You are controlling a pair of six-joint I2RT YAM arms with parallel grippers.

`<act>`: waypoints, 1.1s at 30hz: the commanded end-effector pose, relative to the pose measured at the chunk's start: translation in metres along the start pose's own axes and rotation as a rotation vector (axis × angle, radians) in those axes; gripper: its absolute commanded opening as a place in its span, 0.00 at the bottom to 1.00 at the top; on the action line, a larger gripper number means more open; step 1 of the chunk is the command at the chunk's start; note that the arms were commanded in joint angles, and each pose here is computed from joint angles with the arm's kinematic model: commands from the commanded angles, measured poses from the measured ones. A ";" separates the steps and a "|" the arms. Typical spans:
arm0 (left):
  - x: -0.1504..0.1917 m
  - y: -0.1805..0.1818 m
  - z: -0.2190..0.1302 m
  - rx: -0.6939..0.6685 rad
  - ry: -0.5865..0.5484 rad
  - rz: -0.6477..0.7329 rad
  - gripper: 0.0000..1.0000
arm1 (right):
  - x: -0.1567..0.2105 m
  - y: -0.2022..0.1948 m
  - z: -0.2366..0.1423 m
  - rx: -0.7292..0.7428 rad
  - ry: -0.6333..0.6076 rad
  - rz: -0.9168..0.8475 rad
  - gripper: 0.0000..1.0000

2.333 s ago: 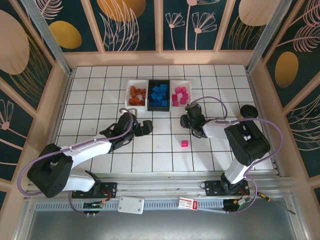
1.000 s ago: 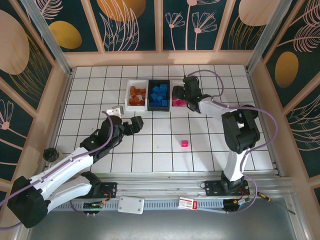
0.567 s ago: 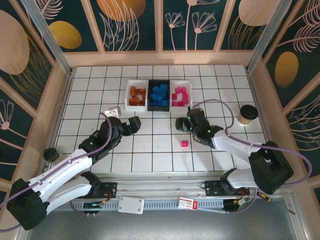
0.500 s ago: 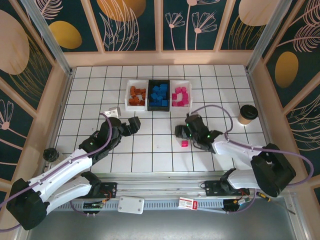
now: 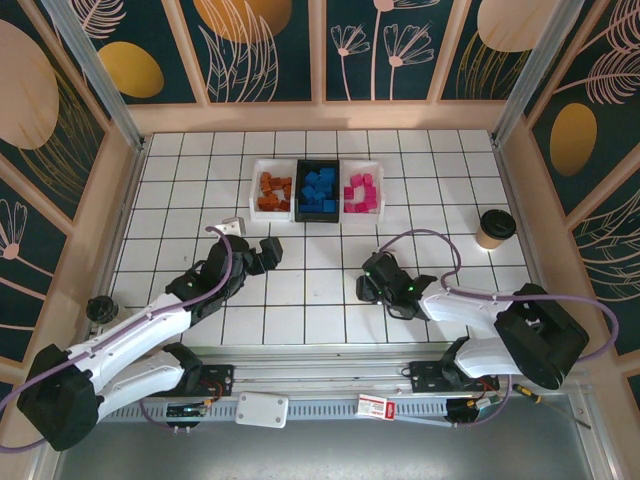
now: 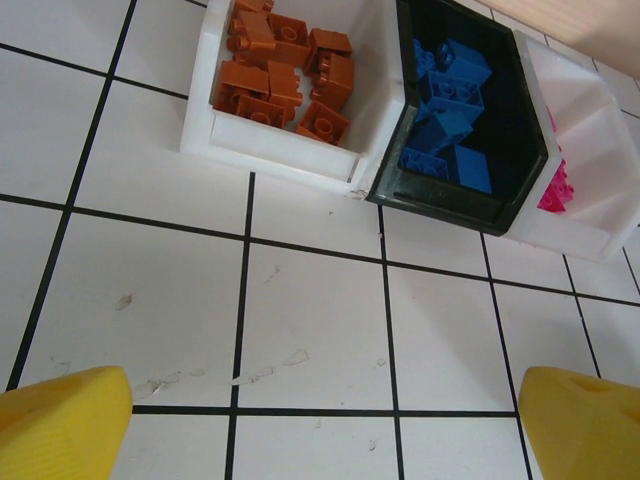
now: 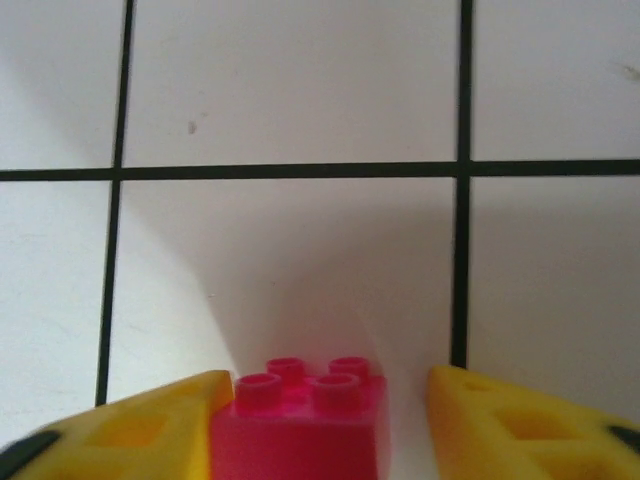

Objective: Sort the legos into containers by color
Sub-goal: Pick up the lego from the bottom-center of the table, then place the lego in the container.

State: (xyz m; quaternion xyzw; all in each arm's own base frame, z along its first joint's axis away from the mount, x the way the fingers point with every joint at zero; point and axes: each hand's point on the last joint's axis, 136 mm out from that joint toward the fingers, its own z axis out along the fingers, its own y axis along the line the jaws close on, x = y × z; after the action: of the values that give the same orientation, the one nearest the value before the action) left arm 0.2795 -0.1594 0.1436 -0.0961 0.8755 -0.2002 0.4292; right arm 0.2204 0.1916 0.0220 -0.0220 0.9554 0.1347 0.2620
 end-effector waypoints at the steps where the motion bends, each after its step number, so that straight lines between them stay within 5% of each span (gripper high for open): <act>1: 0.000 0.003 0.003 -0.013 -0.012 -0.013 0.99 | -0.013 0.018 -0.003 -0.047 -0.038 -0.022 0.38; 4: 0.000 0.004 0.004 -0.017 -0.010 -0.011 0.99 | -0.029 0.027 -0.013 -0.065 -0.074 -0.041 0.28; 11: -0.002 0.004 0.004 -0.022 -0.016 -0.012 0.99 | -0.115 0.059 -0.051 -0.113 -0.271 -0.098 0.26; 20: -0.016 0.000 0.005 -0.045 -0.049 -0.028 0.99 | -0.235 0.048 0.002 -0.086 -0.400 -0.042 0.30; 23: -0.020 -0.002 0.006 -0.058 -0.049 -0.024 0.99 | -0.258 0.032 0.031 -0.038 -0.385 -0.026 0.37; 27: -0.031 -0.002 0.006 -0.091 -0.077 -0.027 0.99 | -0.280 0.028 0.042 -0.029 -0.403 -0.022 0.66; 33: -0.066 0.005 -0.005 -0.174 -0.213 -0.042 0.99 | -0.282 0.034 -0.010 -0.106 -0.508 0.003 0.71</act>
State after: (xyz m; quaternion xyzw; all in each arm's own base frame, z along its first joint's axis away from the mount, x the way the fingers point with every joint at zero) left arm 0.3066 -0.1458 0.1693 -0.1419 0.8568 -0.1459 0.4737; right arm 0.4610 0.2151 0.1276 -0.0040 0.8869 0.1526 0.4359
